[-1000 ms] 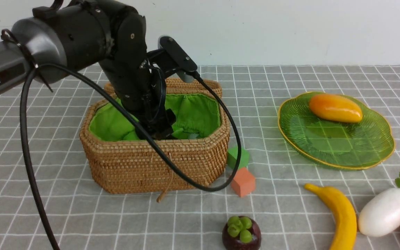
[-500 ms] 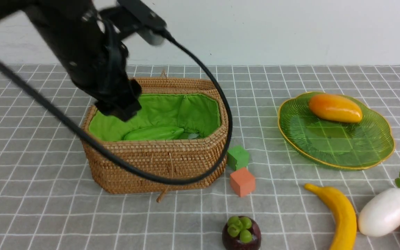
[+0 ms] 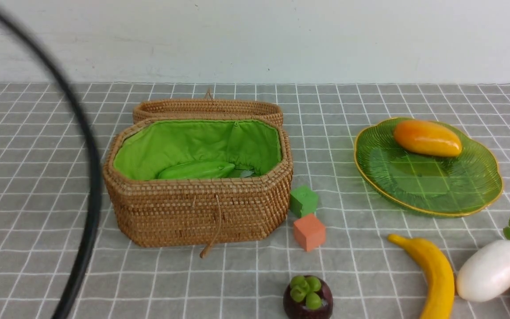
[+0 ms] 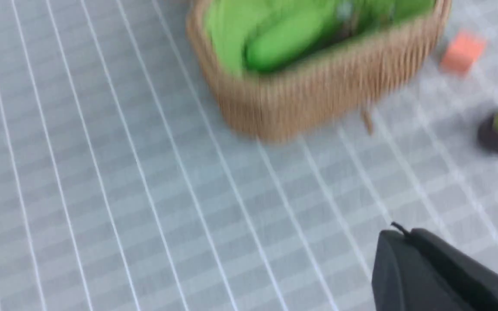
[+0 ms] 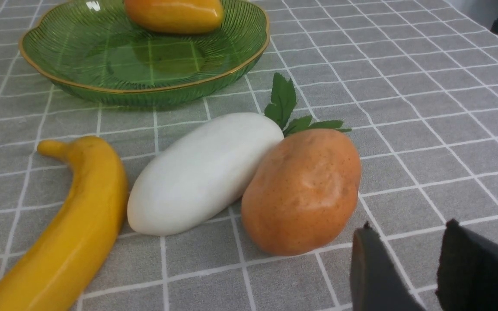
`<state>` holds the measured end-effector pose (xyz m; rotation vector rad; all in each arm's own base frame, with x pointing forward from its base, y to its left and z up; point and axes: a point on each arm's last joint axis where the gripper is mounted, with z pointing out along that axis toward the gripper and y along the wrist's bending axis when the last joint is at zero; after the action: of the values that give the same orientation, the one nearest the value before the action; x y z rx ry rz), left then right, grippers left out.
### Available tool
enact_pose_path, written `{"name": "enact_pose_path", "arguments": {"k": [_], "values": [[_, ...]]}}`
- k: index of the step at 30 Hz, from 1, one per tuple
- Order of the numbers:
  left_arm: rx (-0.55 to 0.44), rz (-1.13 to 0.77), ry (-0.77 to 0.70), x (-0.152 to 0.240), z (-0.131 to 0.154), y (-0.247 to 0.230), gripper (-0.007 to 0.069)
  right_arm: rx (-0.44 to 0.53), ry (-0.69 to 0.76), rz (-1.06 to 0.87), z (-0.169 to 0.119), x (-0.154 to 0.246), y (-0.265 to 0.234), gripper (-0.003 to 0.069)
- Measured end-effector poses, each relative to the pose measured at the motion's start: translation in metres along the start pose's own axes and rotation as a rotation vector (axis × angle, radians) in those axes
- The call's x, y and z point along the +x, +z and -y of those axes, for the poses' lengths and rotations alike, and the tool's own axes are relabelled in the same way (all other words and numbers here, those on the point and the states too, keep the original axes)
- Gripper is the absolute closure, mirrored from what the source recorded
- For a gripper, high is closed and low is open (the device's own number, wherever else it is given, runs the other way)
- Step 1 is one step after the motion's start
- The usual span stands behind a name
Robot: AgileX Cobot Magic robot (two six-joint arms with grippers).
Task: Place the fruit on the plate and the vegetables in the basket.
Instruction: Use the right arm to grab a mangosteen and put it into the right plate
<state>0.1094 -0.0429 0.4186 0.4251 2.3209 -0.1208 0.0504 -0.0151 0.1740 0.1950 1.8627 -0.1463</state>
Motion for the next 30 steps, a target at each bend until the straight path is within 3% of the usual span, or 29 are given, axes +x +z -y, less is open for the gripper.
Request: {"name": "enact_pose_path", "arguments": {"k": [5, 8, 20, 30], "values": [[0.070, -0.041, -0.097, 0.068, 0.005, 0.018, 0.0638, 0.000, 0.000, 0.000, 0.000, 0.000, 0.000, 0.0417], [0.099, -0.002, -0.122, 0.087, 0.007, 0.025, 0.0638, 0.000, 0.000, 0.000, 0.000, 0.000, 0.000, 0.0417], [0.112, 0.048, -0.133, 0.096, 0.007, 0.021, 0.0638, 0.000, 0.000, 0.001, 0.000, 0.000, 0.000, 0.0417], [0.056, 0.081, -0.104, 0.094, 0.002, 0.022, 0.0638, 0.000, 0.000, 0.001, 0.000, 0.000, 0.000, 0.0417]]}}
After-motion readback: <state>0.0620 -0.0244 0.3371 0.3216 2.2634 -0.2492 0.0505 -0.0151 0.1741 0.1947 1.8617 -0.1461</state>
